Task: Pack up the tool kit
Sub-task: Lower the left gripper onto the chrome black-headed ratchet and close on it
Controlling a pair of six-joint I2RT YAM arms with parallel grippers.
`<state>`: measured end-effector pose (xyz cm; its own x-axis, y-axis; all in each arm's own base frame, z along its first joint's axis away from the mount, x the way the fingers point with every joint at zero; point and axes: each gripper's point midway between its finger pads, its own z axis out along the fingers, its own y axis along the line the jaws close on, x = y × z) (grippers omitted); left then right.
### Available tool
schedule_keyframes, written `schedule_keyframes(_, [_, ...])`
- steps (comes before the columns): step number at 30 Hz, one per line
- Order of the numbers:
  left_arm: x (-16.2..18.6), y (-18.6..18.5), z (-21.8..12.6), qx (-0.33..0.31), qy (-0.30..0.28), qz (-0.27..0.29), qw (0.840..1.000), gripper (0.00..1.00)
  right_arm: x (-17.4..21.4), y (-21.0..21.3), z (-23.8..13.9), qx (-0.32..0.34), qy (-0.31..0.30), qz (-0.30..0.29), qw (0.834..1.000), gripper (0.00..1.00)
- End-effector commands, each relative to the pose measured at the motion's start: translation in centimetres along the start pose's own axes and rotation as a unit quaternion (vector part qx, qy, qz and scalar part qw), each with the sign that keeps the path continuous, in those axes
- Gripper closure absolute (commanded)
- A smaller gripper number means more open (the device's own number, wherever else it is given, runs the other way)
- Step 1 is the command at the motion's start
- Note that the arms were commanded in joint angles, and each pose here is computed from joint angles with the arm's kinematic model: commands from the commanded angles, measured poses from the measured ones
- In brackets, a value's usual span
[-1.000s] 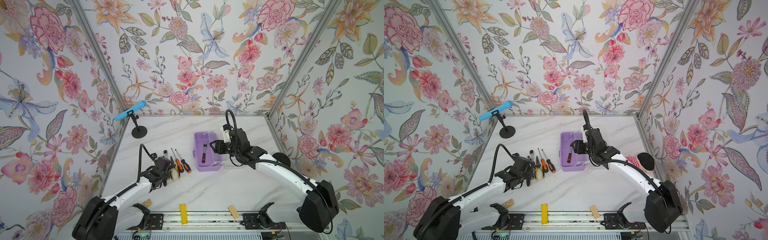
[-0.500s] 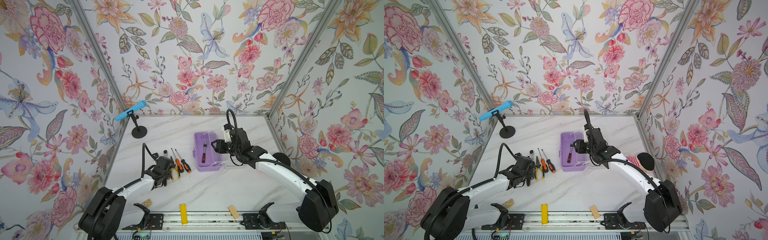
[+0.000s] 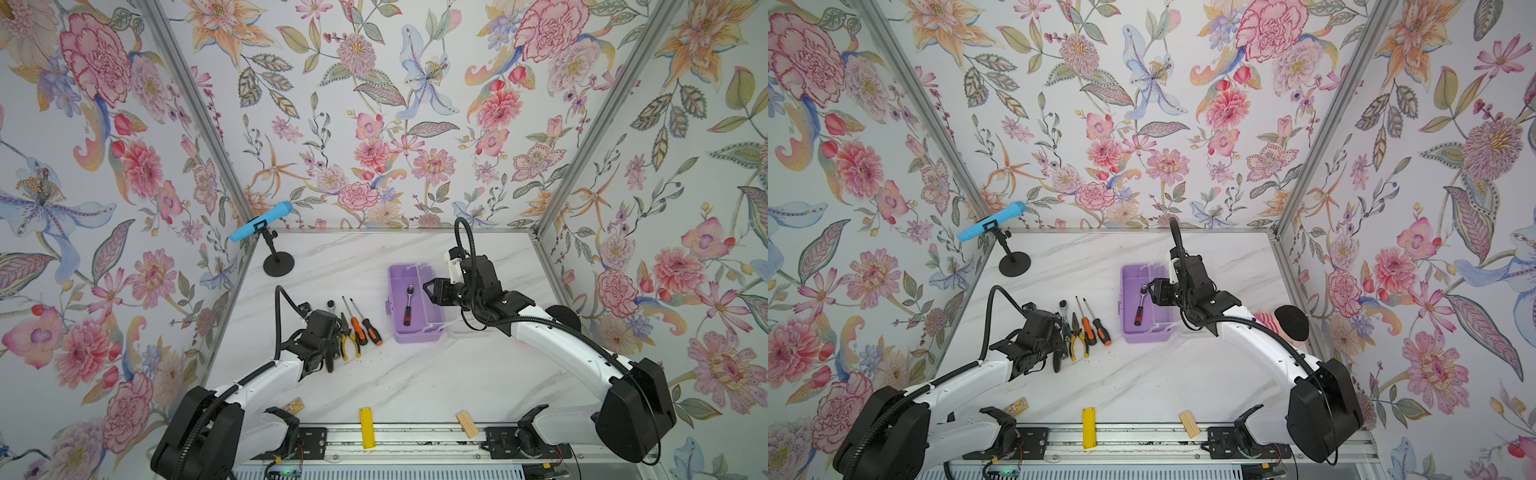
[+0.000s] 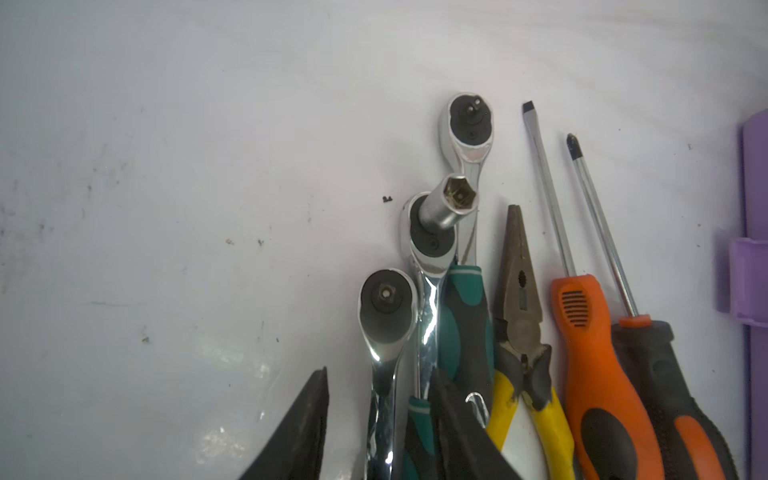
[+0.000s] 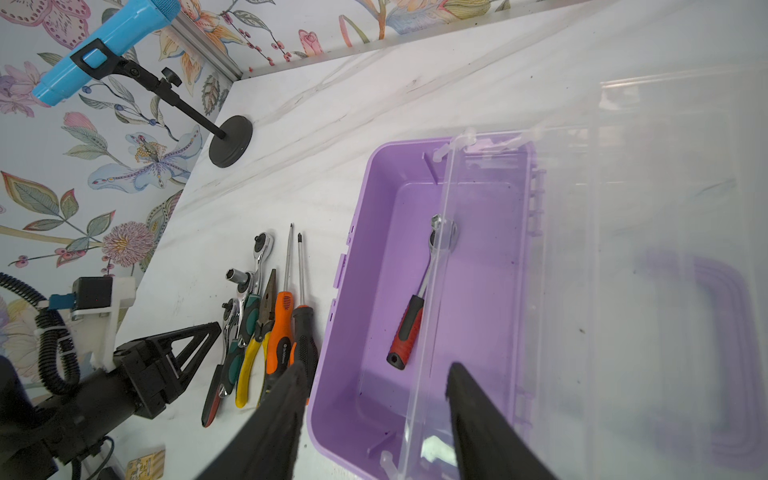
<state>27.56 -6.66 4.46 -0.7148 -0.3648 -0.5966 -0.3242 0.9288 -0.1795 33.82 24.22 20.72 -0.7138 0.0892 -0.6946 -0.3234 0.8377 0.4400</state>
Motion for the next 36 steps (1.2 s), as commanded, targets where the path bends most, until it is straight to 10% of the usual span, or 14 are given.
schedule_keyframes(1, [0.3, 0.6, 0.5, -0.013, 0.005, 0.007, 1.000, 0.59, 0.1, -0.3, 0.5, 0.000, 0.001, 0.007, 1.000, 0.44])
schedule_keyframes(29, [1.3, 0.8, 3.3, -0.048, 0.030, 0.047, 0.997, 0.80, 0.8, -1.2, 1.7, 0.007, 0.014, 0.014, 1.000, 0.44])
schedule_keyframes(36, [0.9, 1.0, 3.1, -0.052, 0.024, 0.051, 0.997, 1.00, 0.9, -1.4, 1.8, 0.011, 0.016, 0.016, 1.000, 0.44])
